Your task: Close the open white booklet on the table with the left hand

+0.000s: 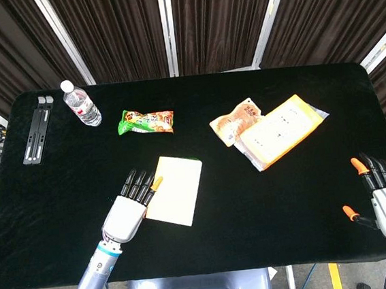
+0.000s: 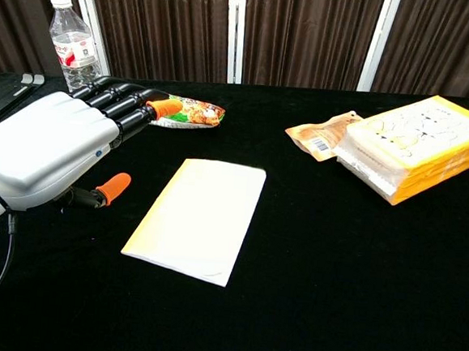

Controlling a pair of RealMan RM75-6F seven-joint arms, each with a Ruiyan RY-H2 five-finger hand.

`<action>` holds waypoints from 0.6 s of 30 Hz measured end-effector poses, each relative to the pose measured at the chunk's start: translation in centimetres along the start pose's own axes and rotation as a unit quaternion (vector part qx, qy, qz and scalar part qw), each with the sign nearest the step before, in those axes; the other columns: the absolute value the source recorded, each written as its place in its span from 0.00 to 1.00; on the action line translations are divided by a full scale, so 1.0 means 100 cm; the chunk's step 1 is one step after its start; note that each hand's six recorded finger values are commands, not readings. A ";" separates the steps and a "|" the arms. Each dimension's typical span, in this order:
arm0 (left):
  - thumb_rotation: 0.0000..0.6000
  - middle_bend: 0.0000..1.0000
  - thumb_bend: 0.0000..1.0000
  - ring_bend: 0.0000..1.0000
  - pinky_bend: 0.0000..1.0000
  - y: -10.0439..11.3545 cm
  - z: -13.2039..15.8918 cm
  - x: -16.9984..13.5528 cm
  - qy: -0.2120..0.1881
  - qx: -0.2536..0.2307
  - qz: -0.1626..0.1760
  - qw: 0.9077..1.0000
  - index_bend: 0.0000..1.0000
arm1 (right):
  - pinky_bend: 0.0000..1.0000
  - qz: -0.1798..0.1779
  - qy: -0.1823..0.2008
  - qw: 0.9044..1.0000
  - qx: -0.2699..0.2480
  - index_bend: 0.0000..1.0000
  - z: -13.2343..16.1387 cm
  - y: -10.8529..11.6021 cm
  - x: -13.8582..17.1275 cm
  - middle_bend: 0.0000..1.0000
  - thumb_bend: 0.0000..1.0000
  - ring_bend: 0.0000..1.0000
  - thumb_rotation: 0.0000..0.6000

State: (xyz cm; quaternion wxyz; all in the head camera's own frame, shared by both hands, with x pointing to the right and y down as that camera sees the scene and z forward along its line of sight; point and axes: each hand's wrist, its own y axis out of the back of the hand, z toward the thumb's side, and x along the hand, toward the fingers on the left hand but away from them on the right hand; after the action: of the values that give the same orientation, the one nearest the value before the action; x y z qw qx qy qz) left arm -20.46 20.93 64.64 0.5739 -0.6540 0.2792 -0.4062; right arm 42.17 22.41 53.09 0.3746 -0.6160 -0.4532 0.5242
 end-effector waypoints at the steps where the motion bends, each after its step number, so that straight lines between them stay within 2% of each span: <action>1: 1.00 0.00 0.47 0.00 0.00 0.000 -0.001 -0.001 0.002 0.002 -0.002 1.000 0.00 | 0.00 -0.001 -0.001 1.000 0.000 0.00 -0.001 0.001 0.000 0.00 0.08 0.00 1.00; 6: 1.00 0.00 0.34 0.00 0.00 0.000 -0.014 -0.014 0.025 0.011 -0.016 0.999 0.00 | 0.00 -0.001 -0.002 1.000 0.001 0.00 -0.002 0.002 0.000 0.00 0.08 0.00 1.00; 10: 1.00 0.00 0.21 0.00 0.00 0.004 -0.038 -0.032 0.062 0.003 -0.036 0.997 0.00 | 0.00 0.000 -0.001 1.000 0.006 0.00 -0.001 0.000 0.000 0.00 0.08 0.00 1.00; 18: 1.00 0.00 0.18 0.00 0.00 0.025 -0.099 -0.086 0.149 -0.018 -0.057 0.987 0.00 | 0.00 0.006 0.009 1.000 0.014 0.00 0.004 -0.003 0.002 0.00 0.08 0.00 1.00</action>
State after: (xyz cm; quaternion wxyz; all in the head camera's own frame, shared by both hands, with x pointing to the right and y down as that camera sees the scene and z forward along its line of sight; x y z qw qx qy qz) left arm -33.05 22.39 60.53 0.4895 -0.6116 0.3310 -0.5262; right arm 41.76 22.67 53.28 0.3843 -0.6182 -0.4385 0.5272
